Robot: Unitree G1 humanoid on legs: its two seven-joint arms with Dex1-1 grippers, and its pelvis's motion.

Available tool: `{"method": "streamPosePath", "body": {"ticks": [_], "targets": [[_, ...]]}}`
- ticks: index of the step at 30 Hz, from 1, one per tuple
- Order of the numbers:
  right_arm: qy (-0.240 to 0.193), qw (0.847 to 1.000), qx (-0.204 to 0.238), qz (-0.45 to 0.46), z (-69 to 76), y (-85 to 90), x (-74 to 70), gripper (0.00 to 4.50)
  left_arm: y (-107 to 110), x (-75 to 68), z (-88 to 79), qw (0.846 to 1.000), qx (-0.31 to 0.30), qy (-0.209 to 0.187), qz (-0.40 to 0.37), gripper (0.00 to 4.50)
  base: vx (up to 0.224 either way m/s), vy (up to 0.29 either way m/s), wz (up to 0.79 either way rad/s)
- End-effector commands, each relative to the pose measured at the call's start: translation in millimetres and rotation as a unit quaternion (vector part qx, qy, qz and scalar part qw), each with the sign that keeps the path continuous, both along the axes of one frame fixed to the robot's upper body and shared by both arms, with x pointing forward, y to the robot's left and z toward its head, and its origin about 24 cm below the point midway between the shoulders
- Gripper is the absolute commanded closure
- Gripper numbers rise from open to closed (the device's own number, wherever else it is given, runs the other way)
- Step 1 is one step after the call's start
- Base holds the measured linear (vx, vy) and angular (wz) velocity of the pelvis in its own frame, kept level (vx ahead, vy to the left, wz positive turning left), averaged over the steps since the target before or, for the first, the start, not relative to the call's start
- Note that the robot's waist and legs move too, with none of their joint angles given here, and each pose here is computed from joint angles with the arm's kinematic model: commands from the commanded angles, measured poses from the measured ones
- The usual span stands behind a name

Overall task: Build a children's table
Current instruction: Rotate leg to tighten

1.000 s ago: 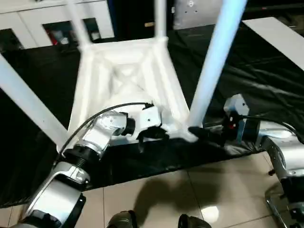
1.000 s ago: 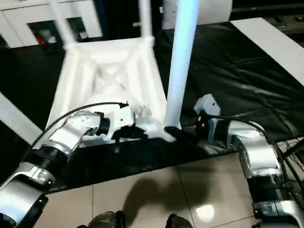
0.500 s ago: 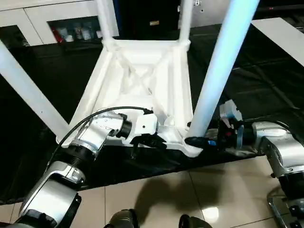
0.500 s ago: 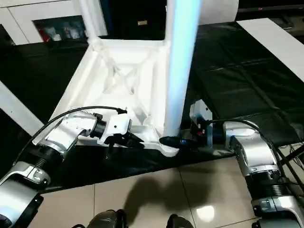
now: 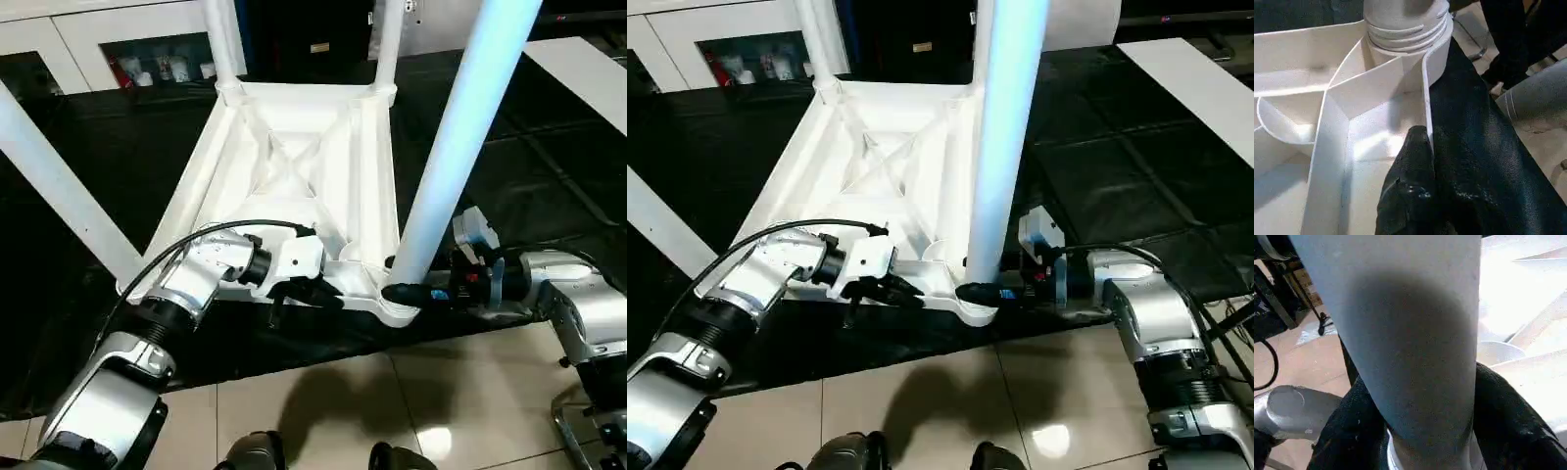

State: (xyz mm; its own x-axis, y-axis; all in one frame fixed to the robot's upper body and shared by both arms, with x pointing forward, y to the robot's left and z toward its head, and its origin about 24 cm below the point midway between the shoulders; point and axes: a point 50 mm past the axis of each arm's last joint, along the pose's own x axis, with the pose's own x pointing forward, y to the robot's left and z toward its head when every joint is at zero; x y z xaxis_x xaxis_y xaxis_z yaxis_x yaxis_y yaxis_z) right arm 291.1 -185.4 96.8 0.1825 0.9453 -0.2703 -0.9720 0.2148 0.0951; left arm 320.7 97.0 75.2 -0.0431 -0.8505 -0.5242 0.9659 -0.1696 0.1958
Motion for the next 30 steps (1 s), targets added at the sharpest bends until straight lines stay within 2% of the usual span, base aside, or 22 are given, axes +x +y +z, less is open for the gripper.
{"method": "streamPosePath", "body": {"ticks": [1, 6, 7, 9, 10, 12, 14, 15, 18, 19, 22, 23, 25, 28, 30], "targets": [[0.025, 0.999, 0.036, 0.008, 0.1, 7.6, -2.7, 2.42, -4.4, -4.9, -8.3, 0.999, 0.027, 0.021, -0.023, 4.50, 0.000, 0.000, 0.00], [0.016, 0.998, 0.013, -0.056, -6.5, 14.5, 4.9, 2.42, -3.1, 0.2, -7.9, 0.999, 0.022, 0.022, 0.027, 4.50, 0.000, 0.000, 0.00], [0.006, 0.991, 0.001, -0.134, -10.0, 22.1, 15.9, 2.42, -2.5, 5.8, -5.6, 0.997, 0.012, 0.017, 0.079, 4.50, 0.000, 0.000, 0.00], [0.001, 0.986, -0.004, -0.165, -11.0, 24.9, 20.2, 2.42, -2.8, 7.7, -4.5, 0.995, 0.008, 0.014, 0.097, 4.50, 0.000, 0.000, 0.00], [0.000, 0.976, -0.007, -0.218, -13.7, 30.2, 27.1, 2.42, -7.2, 10.2, -1.5, 0.991, -0.009, 0.017, 0.132, 4.50, 0.000, 0.000, 0.00], [0.002, 0.968, -0.010, -0.250, -15.6, 33.8, 30.6, 2.43, -11.4, 11.1, 0.9, 0.987, -0.023, 0.022, 0.155, 4.50, 0.000, 0.000, 0.00], [0.007, 0.948, -0.018, -0.317, -21.1, 40.6, 38.0, 2.44, -25.3, 12.0, 6.4, 0.979, -0.053, 0.024, 0.196, 4.50, 0.000, 0.000, 0.00], [0.007, 0.948, -0.018, -0.317, -21.1, 40.6, 38.0, 2.44, -25.3, 12.0, 6.4, 0.979, -0.053, 0.024, 0.196, 4.50, 0.000, 0.000, 0.00], [0.010, 0.925, -0.020, -0.379, -24.6, 46.9, 47.0, 2.44, -42.2, 12.9, 8.9, 0.970, -0.070, 0.014, 0.233, 4.50, 0.000, 0.000, 0.00], [0.009, 0.909, -0.019, -0.417, -24.4, 50.1, 53.1, 2.44, -52.3, 13.5, 9.1, 0.964, -0.075, 0.002, 0.255, 4.50, 0.000, 0.000, 0.00], [0.002, 0.894, -0.015, -0.448, -21.8, 52.3, 58.2, 2.44, -61.5, 14.3, 9.9, 0.958, -0.082, -0.007, 0.276, 4.50, 0.000, 0.000, 0.00], [-0.003, 0.890, -0.011, -0.456, -19.9, 53.3, 59.5, 2.12, -64.5, 14.6, 10.9, 0.955, -0.083, -0.012, 0.285, 4.50, 0.000, 0.000, 0.00], [-0.021, 0.894, 0.007, -0.447, -15.6, 55.9, 58.9, 1.79, -64.7, 14.3, 12.4, 0.954, -0.079, -0.016, 0.289, 4.50, 0.000, 0.000, 0.00], [-0.035, 0.900, 0.026, -0.434, -12.5, 55.7, 56.9, 1.70, -61.2, 14.3, 12.7, 0.955, -0.074, -0.015, 0.288, 4.50, 0.000, 0.000, 0.00], [-0.045, 0.901, 0.040, -0.430, -10.1, 54.4, 55.9, 1.37, -58.3, 14.2, 12.1, 0.956, -0.067, -0.016, 0.286, 4.50, 0.000, 0.000, 0.00]]}}
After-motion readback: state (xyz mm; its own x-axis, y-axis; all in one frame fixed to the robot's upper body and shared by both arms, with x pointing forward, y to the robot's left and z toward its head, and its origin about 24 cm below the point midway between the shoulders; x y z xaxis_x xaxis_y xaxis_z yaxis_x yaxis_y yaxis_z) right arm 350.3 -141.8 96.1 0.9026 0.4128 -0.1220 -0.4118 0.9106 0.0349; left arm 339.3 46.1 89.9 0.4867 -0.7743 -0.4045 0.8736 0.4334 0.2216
